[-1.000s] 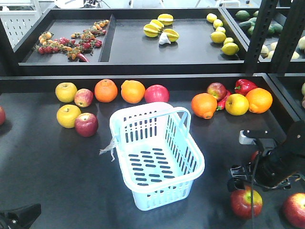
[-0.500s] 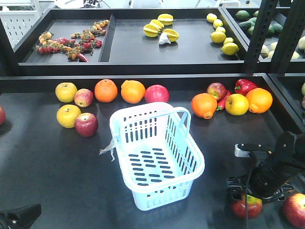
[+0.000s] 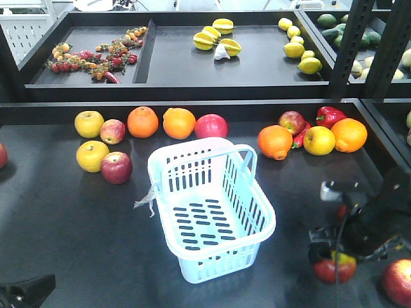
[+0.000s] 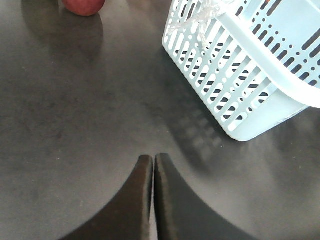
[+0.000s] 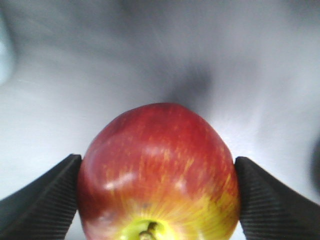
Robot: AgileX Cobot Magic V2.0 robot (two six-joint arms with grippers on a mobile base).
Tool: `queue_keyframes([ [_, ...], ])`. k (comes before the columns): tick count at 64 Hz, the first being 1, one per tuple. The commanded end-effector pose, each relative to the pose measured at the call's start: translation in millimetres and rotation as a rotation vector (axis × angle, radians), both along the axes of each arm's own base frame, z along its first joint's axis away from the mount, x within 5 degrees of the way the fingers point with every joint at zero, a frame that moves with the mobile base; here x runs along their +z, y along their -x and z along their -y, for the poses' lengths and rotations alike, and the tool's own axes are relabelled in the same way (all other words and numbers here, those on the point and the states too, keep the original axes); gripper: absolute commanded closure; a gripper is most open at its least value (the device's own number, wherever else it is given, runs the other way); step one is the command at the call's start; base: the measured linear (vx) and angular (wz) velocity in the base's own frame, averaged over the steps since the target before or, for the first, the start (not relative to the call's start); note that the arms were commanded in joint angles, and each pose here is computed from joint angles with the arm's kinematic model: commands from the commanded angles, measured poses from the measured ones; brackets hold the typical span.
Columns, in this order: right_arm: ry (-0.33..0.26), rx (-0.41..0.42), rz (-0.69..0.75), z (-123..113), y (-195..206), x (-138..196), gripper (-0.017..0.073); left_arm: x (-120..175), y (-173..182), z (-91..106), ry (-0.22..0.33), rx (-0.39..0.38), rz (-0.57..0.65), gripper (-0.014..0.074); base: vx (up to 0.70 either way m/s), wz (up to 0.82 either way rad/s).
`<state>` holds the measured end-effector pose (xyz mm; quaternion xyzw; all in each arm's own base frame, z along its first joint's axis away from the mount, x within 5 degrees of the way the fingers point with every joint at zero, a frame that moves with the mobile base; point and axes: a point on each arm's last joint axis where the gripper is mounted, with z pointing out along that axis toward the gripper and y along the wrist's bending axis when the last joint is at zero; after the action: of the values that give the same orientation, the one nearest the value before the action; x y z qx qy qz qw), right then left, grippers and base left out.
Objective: Pick three apples into basket with both arms
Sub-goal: 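Close the right gripper on the apple and carry it over the basket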
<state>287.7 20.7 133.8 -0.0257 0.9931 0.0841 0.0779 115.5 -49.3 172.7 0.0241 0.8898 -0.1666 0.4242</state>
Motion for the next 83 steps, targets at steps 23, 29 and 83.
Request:
queue_keyframes([
  [23,-0.286,0.111,0.506,-42,35,145,0.0564,11,-6,0.5,0.029,0.027,0.072,0.0601,0.00,0.00],
  [29,-0.353,0.187,0.550,-70,30,152,0.0564,11,-6,0.5,0.029,0.027,0.072,0.0601,0.00,0.00],
  [83,-0.339,0.286,0.448,-151,-53,90,-0.0057,11,-6,0.5,0.029,0.026,0.070,0.0601,0.00,0.00],
])
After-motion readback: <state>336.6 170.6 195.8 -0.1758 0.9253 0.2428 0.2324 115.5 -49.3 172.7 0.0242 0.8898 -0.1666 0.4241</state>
